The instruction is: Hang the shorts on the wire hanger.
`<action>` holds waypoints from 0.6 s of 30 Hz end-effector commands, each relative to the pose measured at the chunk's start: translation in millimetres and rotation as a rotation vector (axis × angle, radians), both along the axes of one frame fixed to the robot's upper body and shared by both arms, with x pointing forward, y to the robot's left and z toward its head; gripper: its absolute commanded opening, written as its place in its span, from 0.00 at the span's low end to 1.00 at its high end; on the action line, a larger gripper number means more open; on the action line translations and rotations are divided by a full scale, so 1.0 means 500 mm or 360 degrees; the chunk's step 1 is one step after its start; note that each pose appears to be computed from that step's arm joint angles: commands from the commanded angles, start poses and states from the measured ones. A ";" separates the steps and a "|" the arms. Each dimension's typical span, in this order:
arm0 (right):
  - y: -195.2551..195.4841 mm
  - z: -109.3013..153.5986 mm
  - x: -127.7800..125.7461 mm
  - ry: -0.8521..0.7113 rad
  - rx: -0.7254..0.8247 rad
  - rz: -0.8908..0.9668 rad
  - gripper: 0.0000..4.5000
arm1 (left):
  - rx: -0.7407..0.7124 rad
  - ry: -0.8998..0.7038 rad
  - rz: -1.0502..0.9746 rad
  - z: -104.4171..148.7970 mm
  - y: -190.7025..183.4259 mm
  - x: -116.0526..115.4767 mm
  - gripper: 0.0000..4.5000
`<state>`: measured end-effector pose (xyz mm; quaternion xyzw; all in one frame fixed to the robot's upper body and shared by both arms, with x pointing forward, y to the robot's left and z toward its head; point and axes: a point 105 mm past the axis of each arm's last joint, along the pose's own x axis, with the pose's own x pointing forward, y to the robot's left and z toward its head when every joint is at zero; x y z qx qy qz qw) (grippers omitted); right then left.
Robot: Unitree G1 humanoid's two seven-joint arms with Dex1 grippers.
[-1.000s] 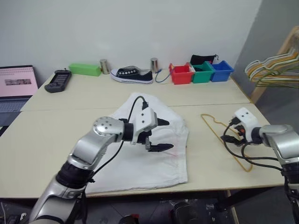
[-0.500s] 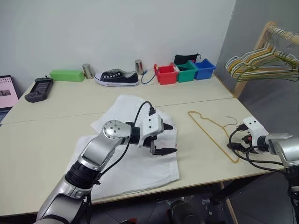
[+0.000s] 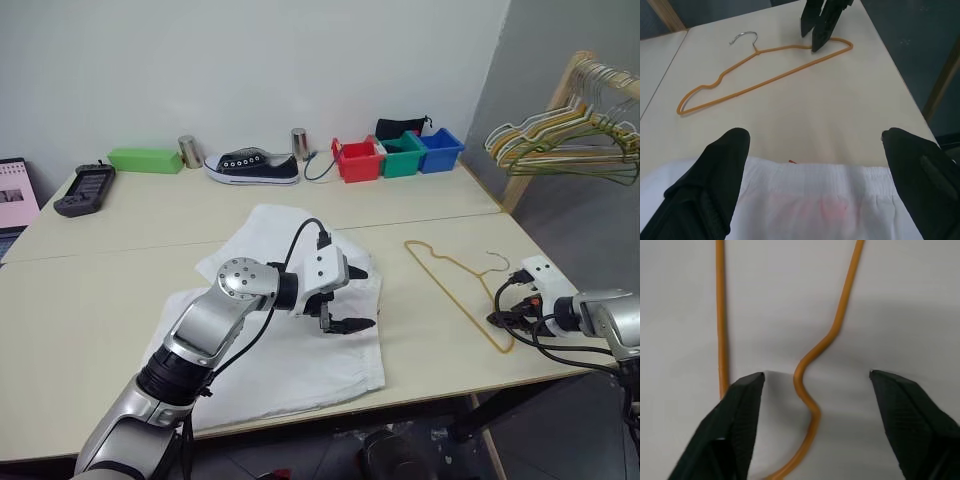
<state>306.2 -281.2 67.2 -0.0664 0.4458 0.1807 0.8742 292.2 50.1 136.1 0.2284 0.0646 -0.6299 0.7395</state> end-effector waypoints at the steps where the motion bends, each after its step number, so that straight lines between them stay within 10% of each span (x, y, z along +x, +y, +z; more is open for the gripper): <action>1: 0.013 -0.044 -0.027 0.0156 0.0068 0.0036 0.54 | -0.0008 -0.0084 -0.0014 0.027 -0.003 0.002 1.00; 12: 0.005 -0.046 -0.026 0.0113 -0.0003 0.0101 0.01 | -0.0018 -0.0097 0.0004 0.031 -0.002 0.007 1.00; 18: -0.008 -0.001 0.016 -0.0178 -0.0303 0.0292 0.01 | -0.0022 -0.0110 0.0021 0.035 0.002 0.016 1.00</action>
